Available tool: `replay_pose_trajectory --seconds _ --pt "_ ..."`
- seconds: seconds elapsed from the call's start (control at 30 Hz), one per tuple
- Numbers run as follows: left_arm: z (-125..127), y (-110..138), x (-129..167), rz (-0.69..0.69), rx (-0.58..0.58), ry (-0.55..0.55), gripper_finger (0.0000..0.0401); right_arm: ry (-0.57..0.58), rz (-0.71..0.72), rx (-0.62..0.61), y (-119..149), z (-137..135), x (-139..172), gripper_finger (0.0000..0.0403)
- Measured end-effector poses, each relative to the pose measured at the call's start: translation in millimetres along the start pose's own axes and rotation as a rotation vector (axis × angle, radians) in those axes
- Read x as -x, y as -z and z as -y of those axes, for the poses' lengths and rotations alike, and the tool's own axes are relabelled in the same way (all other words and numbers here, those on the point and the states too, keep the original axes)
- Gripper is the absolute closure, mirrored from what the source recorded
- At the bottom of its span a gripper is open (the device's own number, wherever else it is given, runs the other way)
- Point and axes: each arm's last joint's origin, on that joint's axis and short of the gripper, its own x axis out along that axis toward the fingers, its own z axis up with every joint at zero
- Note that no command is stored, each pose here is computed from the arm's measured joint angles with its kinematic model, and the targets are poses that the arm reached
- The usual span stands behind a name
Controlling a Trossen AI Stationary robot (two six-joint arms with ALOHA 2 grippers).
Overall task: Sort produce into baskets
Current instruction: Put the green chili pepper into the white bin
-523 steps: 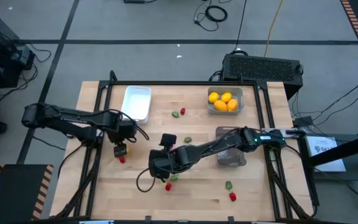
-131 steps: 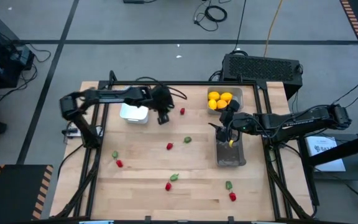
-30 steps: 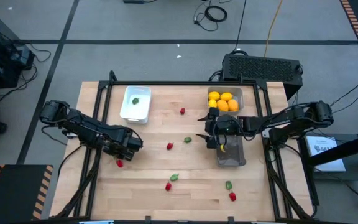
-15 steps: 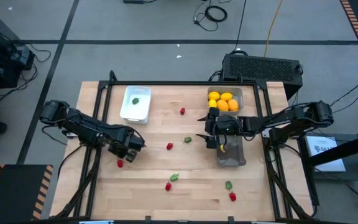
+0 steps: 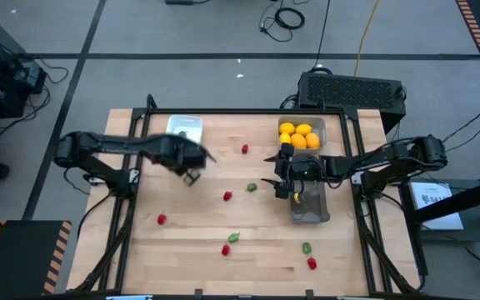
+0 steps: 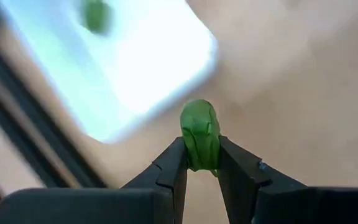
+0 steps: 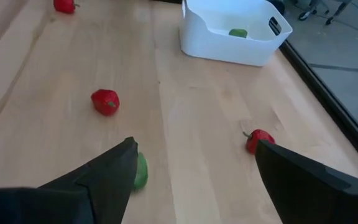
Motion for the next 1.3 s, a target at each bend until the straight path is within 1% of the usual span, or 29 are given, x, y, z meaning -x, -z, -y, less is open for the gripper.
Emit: replay_pose_trajectory --seconds 0.07,0.17,0.33,0.43,0.53,0.77,0.9,0.97,1.03,1.13,1.3 --pt "-13.6 -15.0 2.1 0.023 0.012 -0.012 0.0319 0.0 0.0 -0.018 0.0 0.0 0.0 0.009" --pt "-34.8 -32.5 -6.8 0.018 0.009 -0.012 0.0319 0.0 -0.001 -0.036 0.1 0.0 0.0 0.009" --pt "-66.2 -47.8 -23.7 -0.04 0.037 -0.046 0.0319 -0.002 -0.012 -0.068 1.1 -0.4 0.1 0.009" --pt "-74.7 -54.2 -26.2 -0.016 0.016 -0.038 0.0312 -0.002 -0.029 -0.078 2.8 -0.5 0.1 0.009" --pt "-76.6 -59.4 -27.1 0.021 -0.006 -0.027 0.029 -0.003 -0.043 -0.085 4.2 -0.7 0.1 0.009" --pt "-76.5 -62.0 -27.3 0.043 -0.032 -0.02 0.0226 -0.003 -0.043 -0.09 4.2 -0.7 0.1 0.009" --pt "-75.7 -63.1 -27.2 0.056 -0.043 -0.015 0.0205 -0.003 -0.042 -0.09 4.1 -0.7 0.1 0.009" --pt "-72.0 -64.4 -26.3 0.076 -0.07 0.012 0.0201 -0.003 -0.042 -0.09 4.1 -0.7 0.1 0.009" --pt "-64.5 -65.9 -24.5 0.103 -0.107 0.074 0.02 -0.003 -0.04 -0.092 3.9 -0.6 0.1 0.009" --pt "-47.4 -68.2 -19.5 0.167 -0.169 0.201 0.02 -0.002 -0.037 -0.114 3.6 -0.6 0.1 0.009" --pt "-6.4 -66.1 -3.1 0.312 -0.322 0.437 0.02 -0.001 -0.037 -0.147 3.6 -0.5 0.1 0.009"
